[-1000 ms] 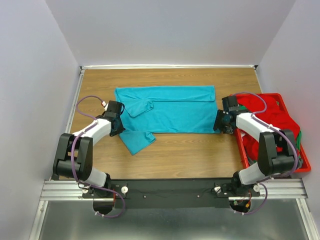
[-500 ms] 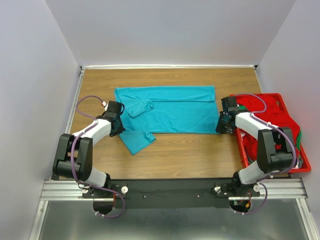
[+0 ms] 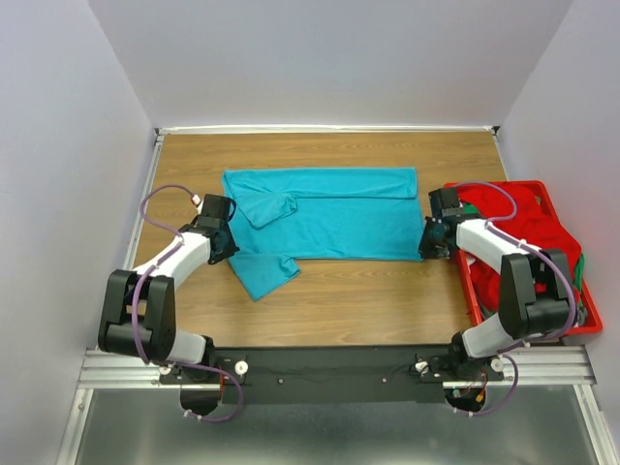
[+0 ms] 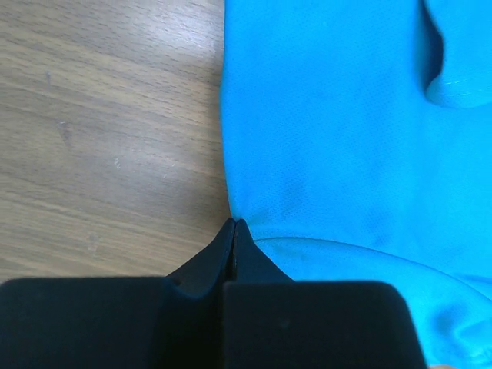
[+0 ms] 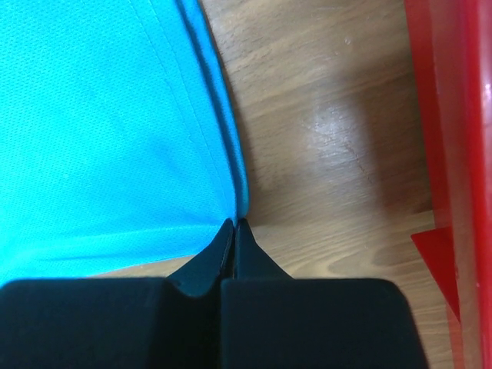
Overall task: Fold and stack the t-shirts
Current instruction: Fold the tshirt
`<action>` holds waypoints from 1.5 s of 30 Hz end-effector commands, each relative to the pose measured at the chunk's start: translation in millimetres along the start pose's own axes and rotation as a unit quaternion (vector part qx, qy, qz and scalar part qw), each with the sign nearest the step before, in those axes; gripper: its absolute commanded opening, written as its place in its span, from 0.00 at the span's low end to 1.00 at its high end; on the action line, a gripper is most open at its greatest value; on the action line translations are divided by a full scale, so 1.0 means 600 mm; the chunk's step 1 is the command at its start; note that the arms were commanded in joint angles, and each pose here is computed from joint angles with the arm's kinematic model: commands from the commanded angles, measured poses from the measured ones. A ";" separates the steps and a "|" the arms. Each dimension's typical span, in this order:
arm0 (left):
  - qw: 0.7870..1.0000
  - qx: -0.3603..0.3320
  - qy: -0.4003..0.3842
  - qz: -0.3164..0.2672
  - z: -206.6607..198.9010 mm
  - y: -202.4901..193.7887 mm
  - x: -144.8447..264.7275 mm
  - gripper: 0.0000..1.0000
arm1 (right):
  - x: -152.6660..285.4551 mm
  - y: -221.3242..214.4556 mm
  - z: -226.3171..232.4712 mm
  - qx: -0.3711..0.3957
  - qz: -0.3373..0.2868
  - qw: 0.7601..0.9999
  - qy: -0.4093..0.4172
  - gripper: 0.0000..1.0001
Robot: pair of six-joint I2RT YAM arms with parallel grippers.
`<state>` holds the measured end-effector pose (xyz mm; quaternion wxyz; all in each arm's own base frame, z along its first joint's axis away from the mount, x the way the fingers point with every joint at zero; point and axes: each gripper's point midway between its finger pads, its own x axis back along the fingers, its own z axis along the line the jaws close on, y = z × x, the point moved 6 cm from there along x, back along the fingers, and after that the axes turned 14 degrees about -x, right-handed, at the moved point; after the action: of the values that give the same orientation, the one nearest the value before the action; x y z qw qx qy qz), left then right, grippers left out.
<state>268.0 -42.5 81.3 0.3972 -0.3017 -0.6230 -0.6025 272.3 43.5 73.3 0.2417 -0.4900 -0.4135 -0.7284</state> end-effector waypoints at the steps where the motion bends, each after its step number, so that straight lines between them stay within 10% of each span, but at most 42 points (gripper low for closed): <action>1: 1.000 0.005 -0.016 -0.018 0.004 0.024 0.027 0.00 | 0.024 0.014 0.015 0.005 -0.005 1.000 0.020 0.01; 22: 0.998 0.012 -0.029 -0.048 -0.002 0.193 0.000 0.00 | 0.015 0.137 0.100 0.029 -0.053 0.998 0.020 0.01; 45: 0.999 0.019 -0.021 -0.038 -0.001 0.229 -0.074 0.00 | -0.052 0.178 0.088 0.016 -0.055 0.998 -0.016 0.01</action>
<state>396.8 -29.1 111.9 0.3755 -0.2904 -0.6486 -0.5950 381.9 35.4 93.1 0.2197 -0.4741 -0.4437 -0.7280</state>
